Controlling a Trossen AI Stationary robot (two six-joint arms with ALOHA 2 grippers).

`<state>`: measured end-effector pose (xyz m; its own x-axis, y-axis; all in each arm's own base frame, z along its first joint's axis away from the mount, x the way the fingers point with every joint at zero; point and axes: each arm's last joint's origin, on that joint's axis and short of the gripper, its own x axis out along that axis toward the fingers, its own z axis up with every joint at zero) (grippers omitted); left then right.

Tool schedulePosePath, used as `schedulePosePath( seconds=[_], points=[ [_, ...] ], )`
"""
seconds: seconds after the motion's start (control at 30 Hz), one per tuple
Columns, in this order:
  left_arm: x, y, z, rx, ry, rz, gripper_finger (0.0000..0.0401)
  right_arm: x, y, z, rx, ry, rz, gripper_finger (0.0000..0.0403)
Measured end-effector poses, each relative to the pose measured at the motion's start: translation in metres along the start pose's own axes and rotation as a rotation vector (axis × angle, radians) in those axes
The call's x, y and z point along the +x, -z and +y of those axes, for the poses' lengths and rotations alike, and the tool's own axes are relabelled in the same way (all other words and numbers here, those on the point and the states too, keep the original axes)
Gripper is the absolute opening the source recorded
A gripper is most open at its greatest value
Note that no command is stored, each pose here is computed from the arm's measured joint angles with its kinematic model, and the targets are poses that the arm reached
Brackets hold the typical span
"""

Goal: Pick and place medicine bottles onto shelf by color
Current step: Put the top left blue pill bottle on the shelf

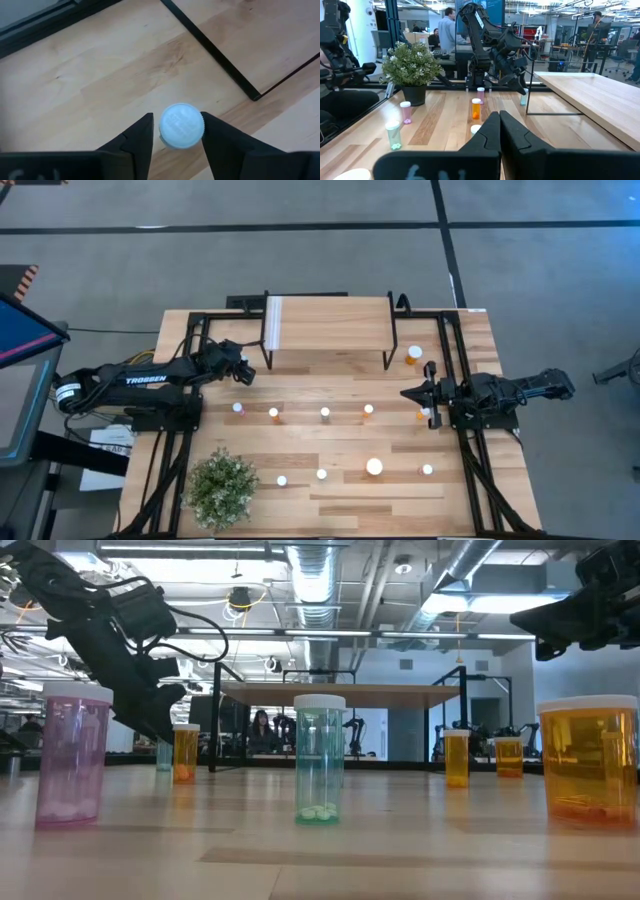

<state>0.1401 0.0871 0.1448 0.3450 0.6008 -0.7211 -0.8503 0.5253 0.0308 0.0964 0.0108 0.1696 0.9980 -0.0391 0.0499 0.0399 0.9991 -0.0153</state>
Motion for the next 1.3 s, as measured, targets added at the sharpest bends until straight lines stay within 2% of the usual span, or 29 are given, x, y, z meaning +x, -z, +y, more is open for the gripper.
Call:
schedulePosePath(
  seconds=[0.33, 0.87, 1.1, 1.3],
  points=[
    [0.0, 0.0, 0.0, -0.009, 0.002, 0.001, 0.0113, 0.0, 0.0, 0.0, 0.0, 0.0, 0.0, 0.0013],
    [-0.003, -0.001, 0.0, -0.025, 0.021, -0.01, 0.011, 0.0, 0.0, 0.0, 0.0, 0.0, 0.0, 0.0013],
    [-0.017, -0.007, 0.002, -0.052, 0.092, -0.074, 0.011, 0.0, 0.0, 0.0, 0.0, 0.0, 0.0, 0.0013],
    [-0.043, -0.028, 0.006, -0.064, 0.067, -0.081, 0.011, 0.0, 0.0, 0.0, 0.0, 0.0, 0.0, 0.0013]
  ],
)
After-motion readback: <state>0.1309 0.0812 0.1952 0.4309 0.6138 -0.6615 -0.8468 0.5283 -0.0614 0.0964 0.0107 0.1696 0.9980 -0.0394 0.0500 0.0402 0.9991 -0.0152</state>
